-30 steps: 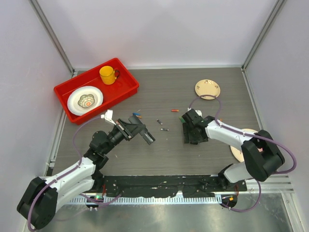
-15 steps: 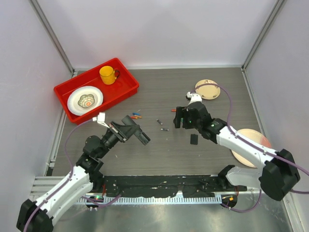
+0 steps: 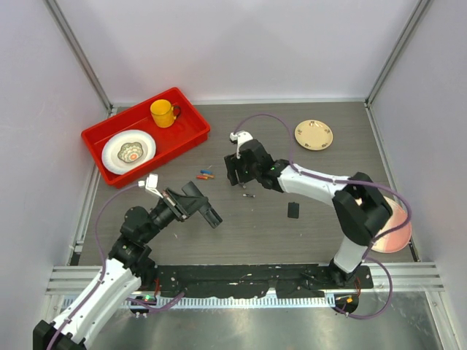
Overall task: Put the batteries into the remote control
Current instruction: Pick up the battery from the center of the board.
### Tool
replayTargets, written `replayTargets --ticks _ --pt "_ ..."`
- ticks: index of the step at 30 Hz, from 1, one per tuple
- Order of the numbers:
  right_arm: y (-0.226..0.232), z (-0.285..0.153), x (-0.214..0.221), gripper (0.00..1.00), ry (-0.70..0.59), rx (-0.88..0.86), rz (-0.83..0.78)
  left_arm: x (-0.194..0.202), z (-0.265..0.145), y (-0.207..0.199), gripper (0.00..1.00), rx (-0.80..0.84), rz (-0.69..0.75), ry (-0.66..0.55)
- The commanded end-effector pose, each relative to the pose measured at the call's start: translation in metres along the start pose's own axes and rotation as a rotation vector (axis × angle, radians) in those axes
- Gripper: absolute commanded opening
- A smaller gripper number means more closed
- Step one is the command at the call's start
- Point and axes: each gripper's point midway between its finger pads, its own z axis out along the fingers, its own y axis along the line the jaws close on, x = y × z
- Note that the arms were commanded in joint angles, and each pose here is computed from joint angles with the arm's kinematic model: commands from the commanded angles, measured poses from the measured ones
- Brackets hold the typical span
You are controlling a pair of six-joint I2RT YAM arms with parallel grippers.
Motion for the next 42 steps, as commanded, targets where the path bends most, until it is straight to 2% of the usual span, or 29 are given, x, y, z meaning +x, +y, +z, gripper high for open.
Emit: replayTargets --ticks 1,6,17,30,37,40,42 --pt "0.035 0.02 -0.045 0.68 -0.14 -0.164 -0.093 -0.003 -0.011 -0.06 0.0 0.234 0.071 0.031" --pt "0.062 0.044 -0.049 0.61 -0.201 -0.275 -0.159 -0.003 -0.017 -0.07 0.0 0.255 0.084 0.042" --pt "0.073 0.081 -0.033 0.6 -0.144 -0.312 -0.219 -0.006 -0.023 -0.073 0.0 0.262 0.094 0.016" --pt "0.073 0.106 -0.024 0.5 -0.129 -0.296 -0.23 -0.004 -0.021 -0.071 0.0 0.262 0.091 0.023" --pt "0.075 0.113 -0.03 0.52 -0.14 -0.279 -0.227 -0.004 -0.022 -0.07 0.0 0.261 0.088 0.022" --pt "0.079 0.106 -0.04 0.57 -0.179 -0.285 -0.204 -0.004 -0.023 -0.071 0.0 0.267 0.09 0.021" --pt "0.083 0.1 -0.047 0.64 -0.203 -0.29 -0.198 -0.004 -0.023 -0.071 0.0 0.272 0.091 0.019"
